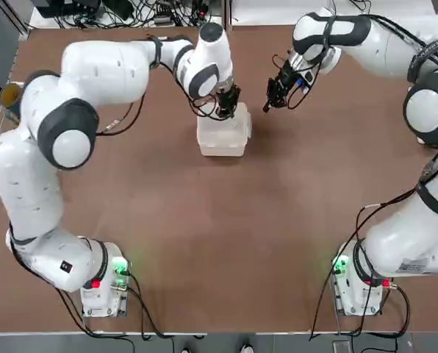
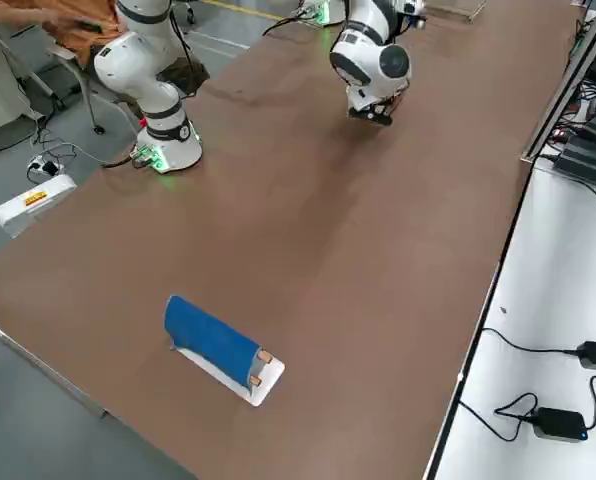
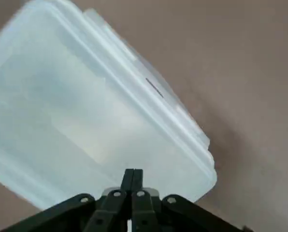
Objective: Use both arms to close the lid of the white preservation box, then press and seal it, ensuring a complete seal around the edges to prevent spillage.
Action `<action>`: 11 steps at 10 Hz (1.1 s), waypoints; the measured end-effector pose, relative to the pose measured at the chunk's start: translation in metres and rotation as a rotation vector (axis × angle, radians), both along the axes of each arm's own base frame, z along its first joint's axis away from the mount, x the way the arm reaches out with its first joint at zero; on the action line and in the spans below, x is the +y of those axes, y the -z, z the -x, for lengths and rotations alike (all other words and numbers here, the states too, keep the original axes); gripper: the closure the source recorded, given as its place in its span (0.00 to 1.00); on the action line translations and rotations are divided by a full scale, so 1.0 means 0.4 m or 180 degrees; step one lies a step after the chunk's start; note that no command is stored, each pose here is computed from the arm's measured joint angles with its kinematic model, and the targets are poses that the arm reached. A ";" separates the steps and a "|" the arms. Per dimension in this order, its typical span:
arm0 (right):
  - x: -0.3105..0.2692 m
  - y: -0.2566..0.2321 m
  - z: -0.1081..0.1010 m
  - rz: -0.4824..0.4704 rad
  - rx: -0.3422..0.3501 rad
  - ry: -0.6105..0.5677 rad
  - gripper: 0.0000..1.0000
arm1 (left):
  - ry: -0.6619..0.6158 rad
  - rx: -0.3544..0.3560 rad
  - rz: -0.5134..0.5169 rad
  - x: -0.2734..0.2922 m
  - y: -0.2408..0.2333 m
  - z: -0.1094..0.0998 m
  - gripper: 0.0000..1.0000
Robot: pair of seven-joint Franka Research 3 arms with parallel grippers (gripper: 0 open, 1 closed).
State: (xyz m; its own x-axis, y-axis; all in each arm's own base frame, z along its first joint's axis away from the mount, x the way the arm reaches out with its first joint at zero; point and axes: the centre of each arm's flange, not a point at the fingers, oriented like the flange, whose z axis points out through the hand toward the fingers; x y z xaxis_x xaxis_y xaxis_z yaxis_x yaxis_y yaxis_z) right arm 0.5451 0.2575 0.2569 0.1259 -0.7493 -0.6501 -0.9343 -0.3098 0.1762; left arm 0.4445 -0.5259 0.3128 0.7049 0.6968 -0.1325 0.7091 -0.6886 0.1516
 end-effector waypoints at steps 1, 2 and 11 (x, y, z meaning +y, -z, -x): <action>0.004 0.017 0.013 -0.0057 -0.0018 0.0031 0.99 | 0.0002 -0.0014 0.0018 -0.011 -0.003 0.003 0.99; 0.011 0.035 0.030 -0.0145 -0.0023 0.0043 0.99 | 0.0016 -0.0019 0.0032 -0.020 0.000 0.009 0.99; 0.110 0.068 0.102 -0.0219 -0.0114 -0.0022 0.99 | 0.0017 -0.0201 -0.0094 -0.043 0.005 0.029 0.99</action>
